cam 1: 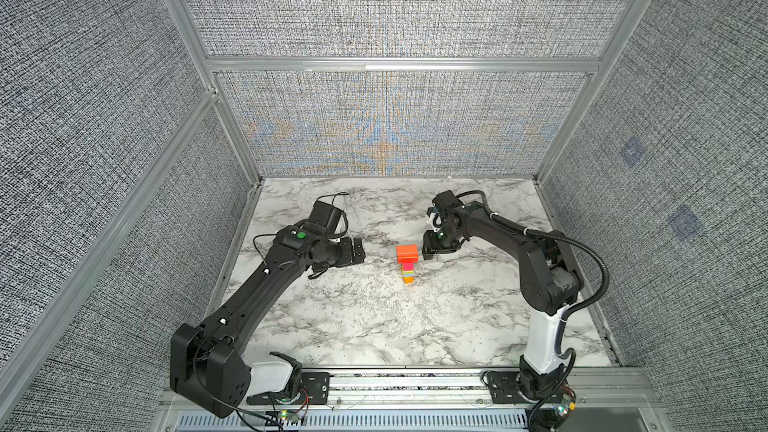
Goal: Build the wood block tower
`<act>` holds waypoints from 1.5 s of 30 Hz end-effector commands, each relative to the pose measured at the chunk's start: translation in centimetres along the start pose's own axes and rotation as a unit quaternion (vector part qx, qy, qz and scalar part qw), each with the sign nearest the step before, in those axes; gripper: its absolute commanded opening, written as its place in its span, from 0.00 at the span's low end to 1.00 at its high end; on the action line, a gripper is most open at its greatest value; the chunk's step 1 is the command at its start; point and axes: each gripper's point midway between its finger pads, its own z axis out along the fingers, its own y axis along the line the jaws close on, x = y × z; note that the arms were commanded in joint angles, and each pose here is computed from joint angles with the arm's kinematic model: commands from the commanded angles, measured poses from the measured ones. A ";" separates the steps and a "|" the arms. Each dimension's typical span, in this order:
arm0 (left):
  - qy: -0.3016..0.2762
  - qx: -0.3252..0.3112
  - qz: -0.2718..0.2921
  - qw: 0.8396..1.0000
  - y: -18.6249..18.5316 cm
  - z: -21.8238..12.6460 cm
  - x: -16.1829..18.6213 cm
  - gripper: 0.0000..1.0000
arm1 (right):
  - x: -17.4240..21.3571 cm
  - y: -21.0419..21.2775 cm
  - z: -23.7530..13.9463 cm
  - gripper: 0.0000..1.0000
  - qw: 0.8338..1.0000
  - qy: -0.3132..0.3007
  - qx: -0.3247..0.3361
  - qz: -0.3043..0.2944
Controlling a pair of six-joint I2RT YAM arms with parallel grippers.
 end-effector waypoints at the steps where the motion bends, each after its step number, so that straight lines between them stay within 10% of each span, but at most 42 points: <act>1: 0.002 -0.002 -0.002 1.000 0.1 0.0 0.1 0.99 | 0.9 -0.5 0.9 0.40 0.999 0.033 0.004 0.019; 26: 0.007 -0.004 -0.002 1.000 0.1 0.4 -0.1 0.99 | 1.4 -2.2 3.1 0.07 0.997 0.067 0.011 0.044; 45: 0.009 0.001 0.001 1.000 -0.4 0.5 -0.6 0.99 | 1.0 -5.4 -2.0 0.09 0.994 0.045 0.100 0.011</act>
